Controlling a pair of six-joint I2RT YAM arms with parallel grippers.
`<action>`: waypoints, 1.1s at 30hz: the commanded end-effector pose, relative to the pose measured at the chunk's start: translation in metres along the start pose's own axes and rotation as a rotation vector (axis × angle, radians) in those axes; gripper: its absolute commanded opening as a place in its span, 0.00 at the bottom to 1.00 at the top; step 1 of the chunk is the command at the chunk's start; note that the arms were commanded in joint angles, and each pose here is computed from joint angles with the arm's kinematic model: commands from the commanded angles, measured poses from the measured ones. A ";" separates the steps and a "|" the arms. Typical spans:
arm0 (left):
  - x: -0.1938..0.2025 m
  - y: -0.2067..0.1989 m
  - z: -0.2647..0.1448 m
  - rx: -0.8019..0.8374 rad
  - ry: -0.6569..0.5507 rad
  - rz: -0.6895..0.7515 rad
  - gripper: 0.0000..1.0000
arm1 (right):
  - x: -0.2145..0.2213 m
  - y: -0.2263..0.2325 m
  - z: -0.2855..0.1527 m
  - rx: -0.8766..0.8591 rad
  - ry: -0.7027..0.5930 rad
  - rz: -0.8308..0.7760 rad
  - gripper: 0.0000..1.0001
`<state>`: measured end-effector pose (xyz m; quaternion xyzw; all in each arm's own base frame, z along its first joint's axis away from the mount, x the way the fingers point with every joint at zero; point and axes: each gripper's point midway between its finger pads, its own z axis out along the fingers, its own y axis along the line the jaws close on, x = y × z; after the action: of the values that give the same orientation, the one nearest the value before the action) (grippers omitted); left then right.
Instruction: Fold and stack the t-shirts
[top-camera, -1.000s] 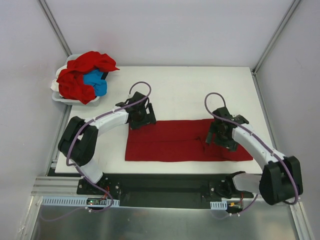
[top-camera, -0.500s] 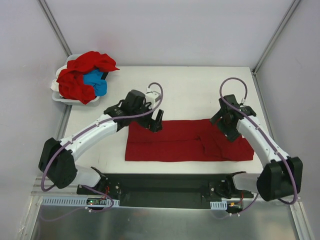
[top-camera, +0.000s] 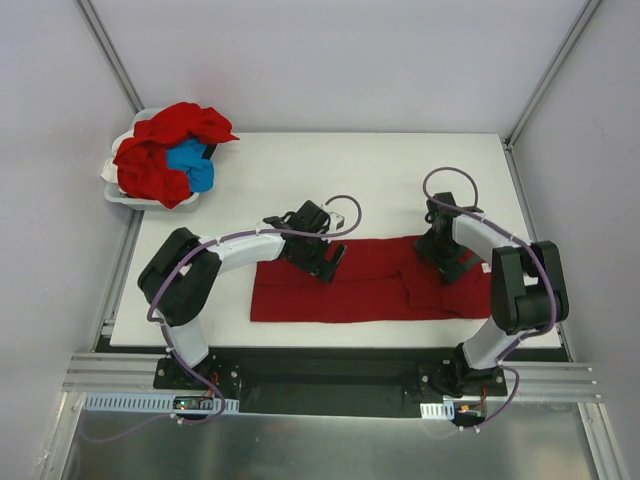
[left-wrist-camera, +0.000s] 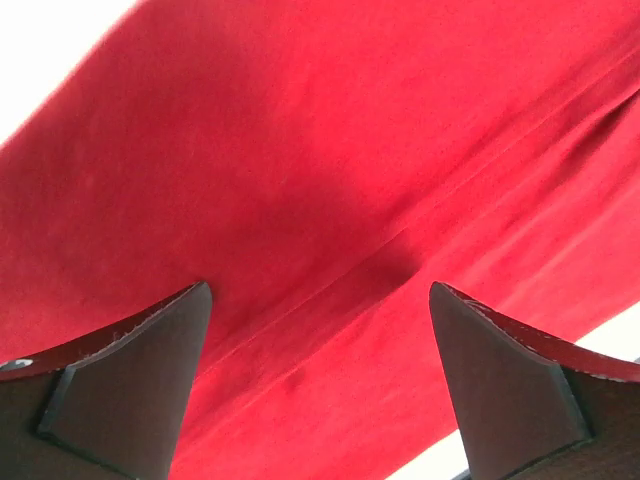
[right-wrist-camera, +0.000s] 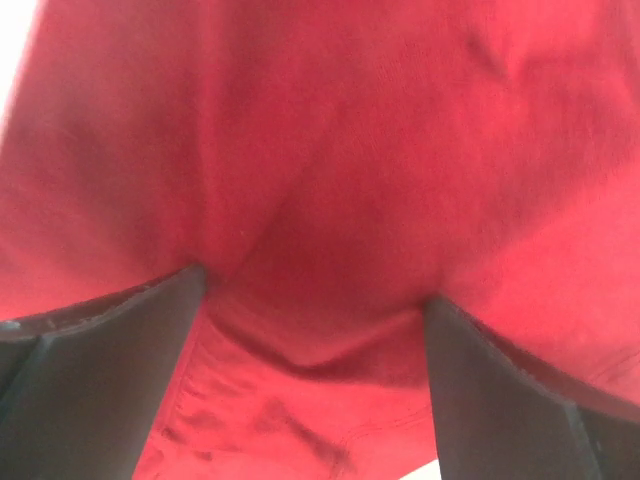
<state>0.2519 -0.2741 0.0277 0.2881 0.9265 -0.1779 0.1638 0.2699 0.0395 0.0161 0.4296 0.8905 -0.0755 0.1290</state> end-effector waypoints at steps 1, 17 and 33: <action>-0.001 0.007 0.012 -0.116 -0.013 -0.176 0.91 | -0.018 0.043 0.006 -0.062 -0.030 -0.055 0.96; 0.031 -0.052 -0.001 -0.149 0.073 -0.513 0.92 | -0.045 0.266 -0.003 -0.362 -0.001 -0.432 0.96; 0.029 -0.122 0.021 -0.086 0.147 -0.419 0.92 | 0.012 0.382 -0.047 -0.752 -0.108 -0.681 0.96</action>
<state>0.1678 -0.3545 0.0275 0.1056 0.9794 -0.1466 0.0900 0.5477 0.2627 0.0431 0.0726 0.9493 0.1490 0.2670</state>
